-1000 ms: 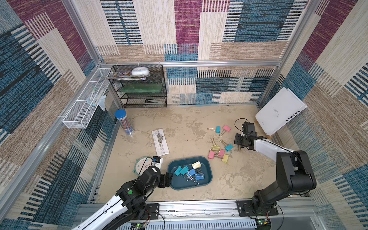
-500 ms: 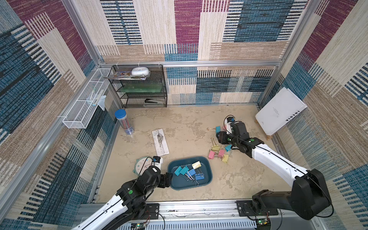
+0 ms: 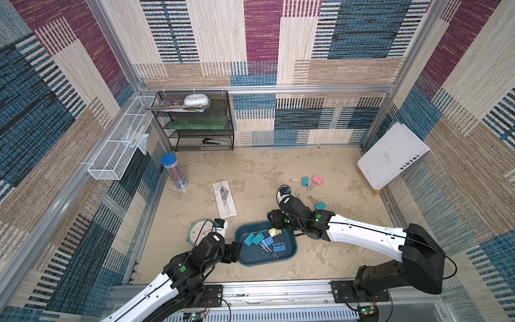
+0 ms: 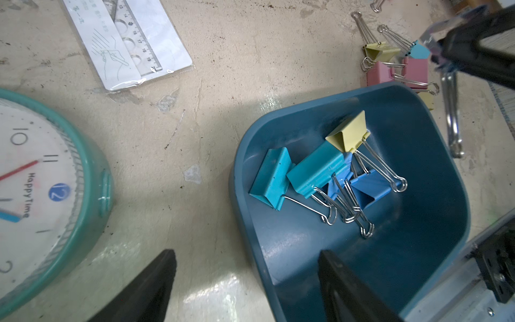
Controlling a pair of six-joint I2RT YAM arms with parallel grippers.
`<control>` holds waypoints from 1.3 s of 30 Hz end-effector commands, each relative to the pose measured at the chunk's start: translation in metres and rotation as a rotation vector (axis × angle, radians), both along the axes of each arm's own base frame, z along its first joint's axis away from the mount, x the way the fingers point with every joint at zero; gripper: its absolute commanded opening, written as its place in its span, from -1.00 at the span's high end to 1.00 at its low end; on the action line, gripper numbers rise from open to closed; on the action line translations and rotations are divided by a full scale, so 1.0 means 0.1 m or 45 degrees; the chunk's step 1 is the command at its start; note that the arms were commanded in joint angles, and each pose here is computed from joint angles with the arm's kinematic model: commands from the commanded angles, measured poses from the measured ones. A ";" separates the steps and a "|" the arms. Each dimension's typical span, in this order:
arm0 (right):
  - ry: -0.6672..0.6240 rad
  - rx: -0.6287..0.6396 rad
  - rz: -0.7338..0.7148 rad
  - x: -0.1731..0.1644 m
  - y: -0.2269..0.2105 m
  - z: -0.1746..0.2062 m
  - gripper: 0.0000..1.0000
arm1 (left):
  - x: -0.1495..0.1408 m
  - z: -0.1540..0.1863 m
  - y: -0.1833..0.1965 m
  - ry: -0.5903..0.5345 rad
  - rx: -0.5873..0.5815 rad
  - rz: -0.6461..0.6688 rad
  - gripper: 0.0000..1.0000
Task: Put the binder clips in the storage box
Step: Place the binder clip in the storage box.
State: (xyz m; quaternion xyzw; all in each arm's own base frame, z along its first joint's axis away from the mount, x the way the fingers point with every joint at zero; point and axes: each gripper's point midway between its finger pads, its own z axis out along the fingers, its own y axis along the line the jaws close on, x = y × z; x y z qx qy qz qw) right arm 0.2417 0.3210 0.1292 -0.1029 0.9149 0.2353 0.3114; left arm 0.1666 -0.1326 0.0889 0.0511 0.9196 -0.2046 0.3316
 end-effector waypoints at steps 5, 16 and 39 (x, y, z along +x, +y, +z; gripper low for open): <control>-0.217 -0.024 0.270 -0.11 0.50 0.16 -0.13 | 0.01 0.05 -0.02 -0.024 -0.020 -0.003 -0.68; -0.419 -0.109 1.156 -0.75 0.80 0.04 -0.23 | 0.03 0.05 0.03 -0.030 -0.011 0.032 -0.68; -0.514 -0.205 0.789 0.21 0.33 0.42 -0.61 | 0.02 0.05 0.03 -0.031 -0.012 0.026 -0.68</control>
